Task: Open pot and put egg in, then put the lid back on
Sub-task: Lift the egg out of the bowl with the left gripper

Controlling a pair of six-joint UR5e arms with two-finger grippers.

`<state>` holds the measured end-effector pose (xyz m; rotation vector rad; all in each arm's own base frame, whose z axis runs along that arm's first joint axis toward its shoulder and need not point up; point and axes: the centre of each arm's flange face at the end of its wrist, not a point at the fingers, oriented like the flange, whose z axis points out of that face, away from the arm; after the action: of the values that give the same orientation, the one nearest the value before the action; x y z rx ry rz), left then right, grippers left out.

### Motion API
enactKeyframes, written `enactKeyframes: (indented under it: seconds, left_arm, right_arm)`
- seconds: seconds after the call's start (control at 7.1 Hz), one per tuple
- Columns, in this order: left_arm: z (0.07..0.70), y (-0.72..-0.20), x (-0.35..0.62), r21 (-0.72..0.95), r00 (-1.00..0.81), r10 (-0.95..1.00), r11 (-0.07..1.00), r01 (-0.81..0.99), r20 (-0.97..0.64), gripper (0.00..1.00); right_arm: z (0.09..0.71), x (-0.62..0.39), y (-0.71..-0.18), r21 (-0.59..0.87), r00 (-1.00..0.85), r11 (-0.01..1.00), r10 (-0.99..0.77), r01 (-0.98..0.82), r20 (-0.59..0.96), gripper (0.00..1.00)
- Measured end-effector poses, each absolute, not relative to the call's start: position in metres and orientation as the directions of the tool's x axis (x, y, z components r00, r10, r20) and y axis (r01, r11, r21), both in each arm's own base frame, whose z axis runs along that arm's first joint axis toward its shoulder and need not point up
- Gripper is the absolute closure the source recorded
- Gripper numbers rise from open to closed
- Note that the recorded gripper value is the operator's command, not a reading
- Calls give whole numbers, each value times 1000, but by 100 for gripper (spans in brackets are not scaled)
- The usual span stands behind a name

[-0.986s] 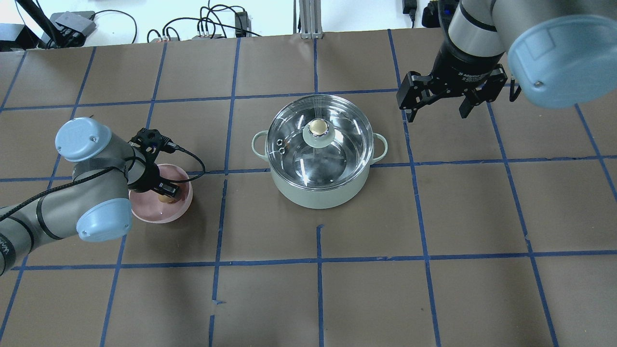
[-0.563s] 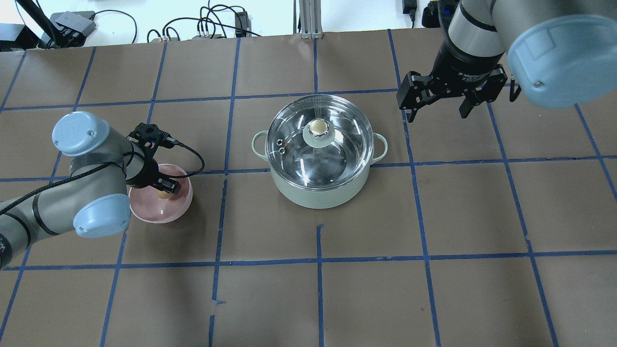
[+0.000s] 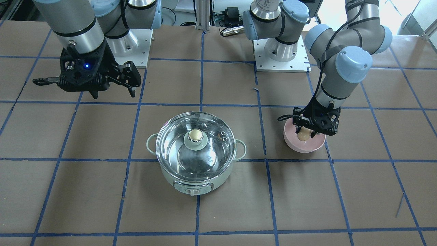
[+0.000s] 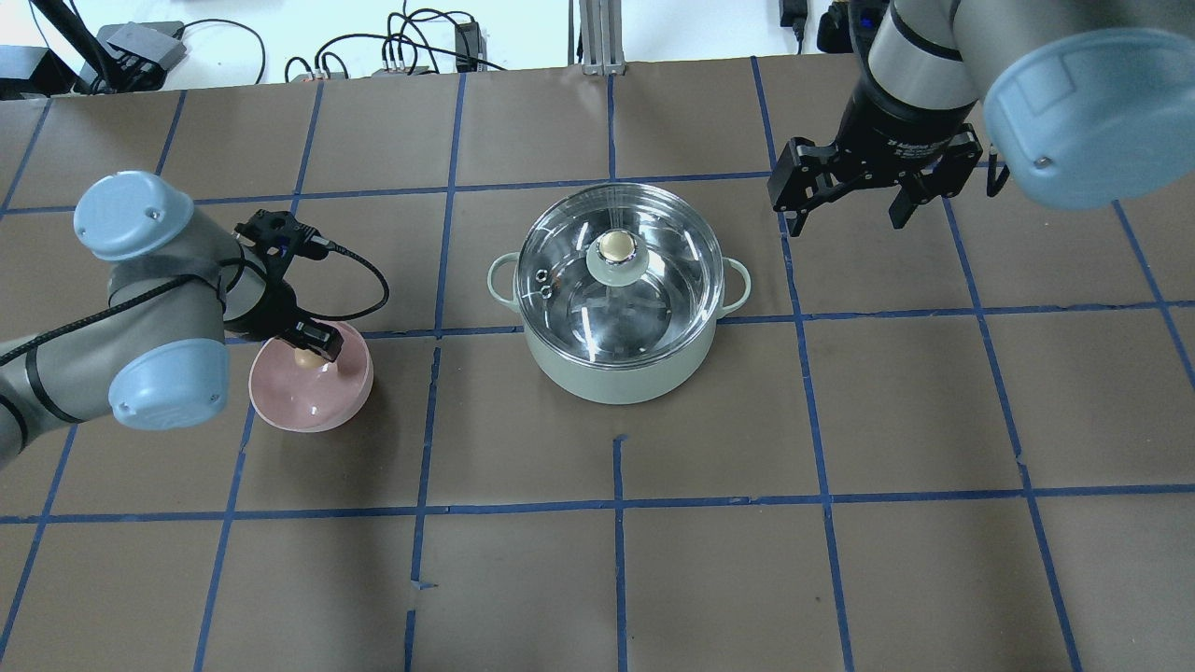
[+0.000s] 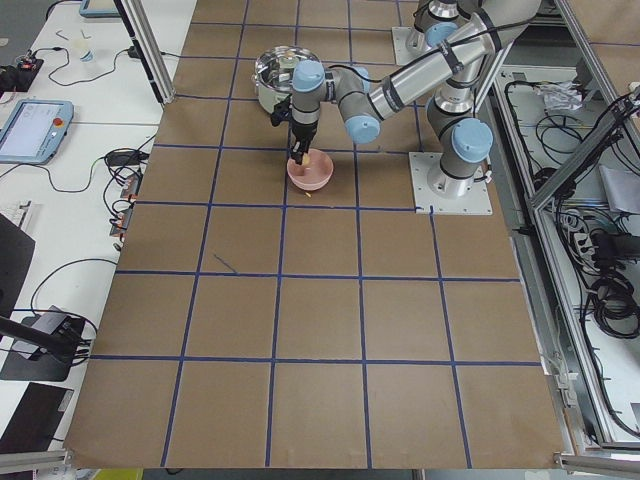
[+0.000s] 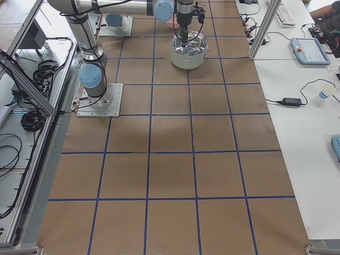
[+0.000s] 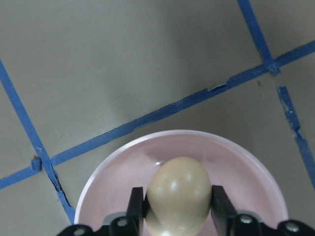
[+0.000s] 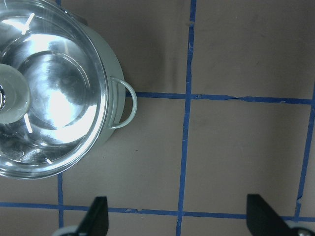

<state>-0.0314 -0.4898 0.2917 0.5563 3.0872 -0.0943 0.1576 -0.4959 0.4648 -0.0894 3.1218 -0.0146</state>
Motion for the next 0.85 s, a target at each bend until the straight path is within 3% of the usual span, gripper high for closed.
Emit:
enactKeyframes:
  seconds: [0.56, 0.85]
  left_arm:
    - [463, -502, -141, 1, -972, 236, 972, 236, -22, 96]
    - [479, -493, -161, 13, -982, 187, 982, 187, -22, 96]
  right_arm:
    - [465, 158, -496, -11, -998, 998, -59, -59, -19, 0]
    - [465, 157, -496, -10, -998, 998, -61, -60, -19, 0]
